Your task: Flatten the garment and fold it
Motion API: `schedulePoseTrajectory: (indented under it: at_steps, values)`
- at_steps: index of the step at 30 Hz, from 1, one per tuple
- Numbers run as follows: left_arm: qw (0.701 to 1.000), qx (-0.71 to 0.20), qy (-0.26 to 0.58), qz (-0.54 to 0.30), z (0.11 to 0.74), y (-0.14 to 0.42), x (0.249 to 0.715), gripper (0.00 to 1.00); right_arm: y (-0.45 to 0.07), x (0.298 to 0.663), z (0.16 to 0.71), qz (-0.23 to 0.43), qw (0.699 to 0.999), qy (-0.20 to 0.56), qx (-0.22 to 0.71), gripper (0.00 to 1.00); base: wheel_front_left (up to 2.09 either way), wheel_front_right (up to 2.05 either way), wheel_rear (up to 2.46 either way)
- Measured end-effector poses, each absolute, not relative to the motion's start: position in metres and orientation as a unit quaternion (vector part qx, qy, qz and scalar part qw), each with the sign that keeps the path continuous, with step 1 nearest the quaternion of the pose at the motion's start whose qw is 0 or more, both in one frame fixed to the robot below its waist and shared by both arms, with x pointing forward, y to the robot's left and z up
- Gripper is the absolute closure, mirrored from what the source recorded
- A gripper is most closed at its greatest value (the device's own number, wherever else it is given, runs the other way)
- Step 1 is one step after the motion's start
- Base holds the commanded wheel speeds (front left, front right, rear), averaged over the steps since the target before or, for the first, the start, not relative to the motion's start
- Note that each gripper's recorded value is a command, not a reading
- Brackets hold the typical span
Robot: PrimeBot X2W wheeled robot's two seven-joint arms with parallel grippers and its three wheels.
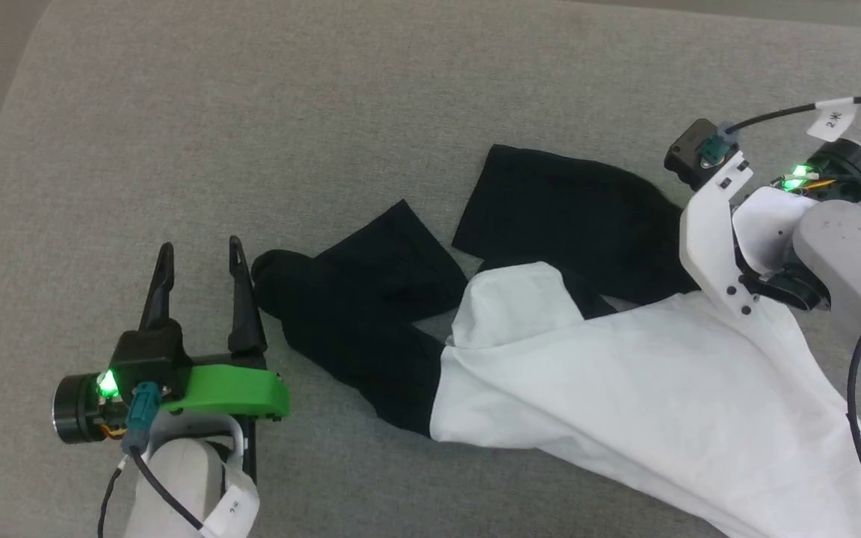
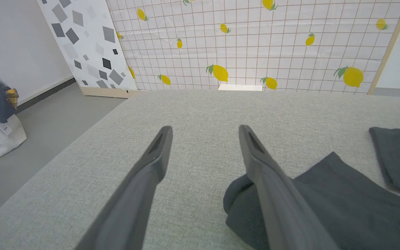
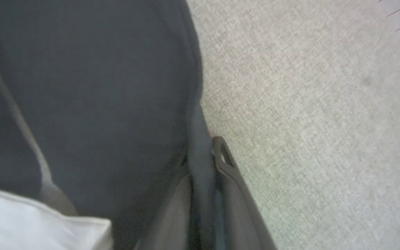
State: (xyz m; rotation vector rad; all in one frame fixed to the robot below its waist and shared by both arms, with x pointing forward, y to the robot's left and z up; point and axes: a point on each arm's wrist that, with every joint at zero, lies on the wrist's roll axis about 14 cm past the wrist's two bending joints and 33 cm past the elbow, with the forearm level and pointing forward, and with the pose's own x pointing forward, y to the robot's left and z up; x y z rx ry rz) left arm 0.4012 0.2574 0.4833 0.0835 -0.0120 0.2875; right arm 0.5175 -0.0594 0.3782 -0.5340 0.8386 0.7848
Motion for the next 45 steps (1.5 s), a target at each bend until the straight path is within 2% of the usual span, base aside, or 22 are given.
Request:
schedulePoseTrajectory:
  at_steps: [3, 7, 11, 14, 20, 26, 32, 36, 37, 38, 39, 44, 45]
  values:
    - [0.989, 0.039, -0.011, 0.143, 0.486, 0.257, 0.401, 0.00, -0.054, 0.526, 0.402, 0.375, 0.835, 0.333, -0.228, 1.00, 0.00, 0.00, 0.00]
    - [0.990, 0.033, -0.017, 0.137, 0.491, 0.252, 0.398, 0.00, -0.066, 0.548, 0.464, 0.360, 0.882, 0.226, -0.203, 1.00, 0.00, 0.00, 0.00]
    - [0.991, 0.028, -0.023, 0.129, 0.495, 0.246, 0.394, 0.00, -0.102, 0.554, 0.518, 0.326, 0.914, 0.150, -0.190, 1.00, 0.00, 0.00, 0.00]
    - [0.992, 0.026, -0.028, 0.122, 0.498, 0.242, 0.391, 0.00, -0.144, 0.549, 0.543, 0.284, 0.935, 0.120, -0.174, 1.00, 0.00, 0.00, 0.00]
    - [0.994, 0.025, -0.036, 0.102, 0.502, 0.230, 0.390, 0.00, -0.237, 0.509, 0.528, 0.189, 0.956, 0.154, -0.161, 1.00, 0.00, 0.00, 0.00]
    - [0.995, 0.022, -0.039, 0.085, 0.504, 0.218, 0.391, 0.00, -0.298, 0.438, 0.456, 0.112, 0.951, 0.254, -0.134, 1.00, 0.00, 0.00, 0.00]
    - [0.996, 0.022, -0.039, 0.077, 0.504, 0.213, 0.391, 0.00, -0.311, 0.370, 0.376, 0.076, 0.921, 0.368, -0.106, 1.00, 0.00, 0.00, 0.00]
    - [0.996, 0.024, -0.040, 0.076, 0.505, 0.214, 0.389, 0.00, -0.305, 0.366, 0.368, 0.067, 0.922, 0.372, -0.087, 1.00, 0.00, 0.00, 0.00]
    - [0.996, 0.027, -0.042, 0.076, 0.507, 0.215, 0.389, 0.00, -0.306, 0.369, 0.372, 0.064, 0.926, 0.361, -0.086, 0.70, 0.00, 0.00, 0.00]
    - [0.996, 0.028, -0.044, 0.076, 0.508, 0.216, 0.388, 0.00, -0.306, 0.371, 0.376, 0.061, 0.931, 0.350, -0.084, 0.15, 0.00, 0.00, 0.00]
    - [0.996, 0.030, -0.047, 0.075, 0.511, 0.217, 0.388, 0.00, -0.306, 0.376, 0.382, 0.059, 0.938, 0.332, -0.084, 0.00, 0.00, 0.00, 0.00]
    - [0.993, 0.052, -0.091, 0.062, 0.542, 0.223, 0.397, 0.00, -0.311, 0.405, 0.437, 0.043, 0.974, 0.205, -0.088, 0.00, 0.00, 0.00, 0.00]
    - [0.989, 0.074, -0.118, 0.037, 0.564, 0.224, 0.408, 0.00, -0.303, 0.420, 0.476, 0.043, 0.988, 0.123, -0.088, 0.00, 0.00, 0.00, 0.00]
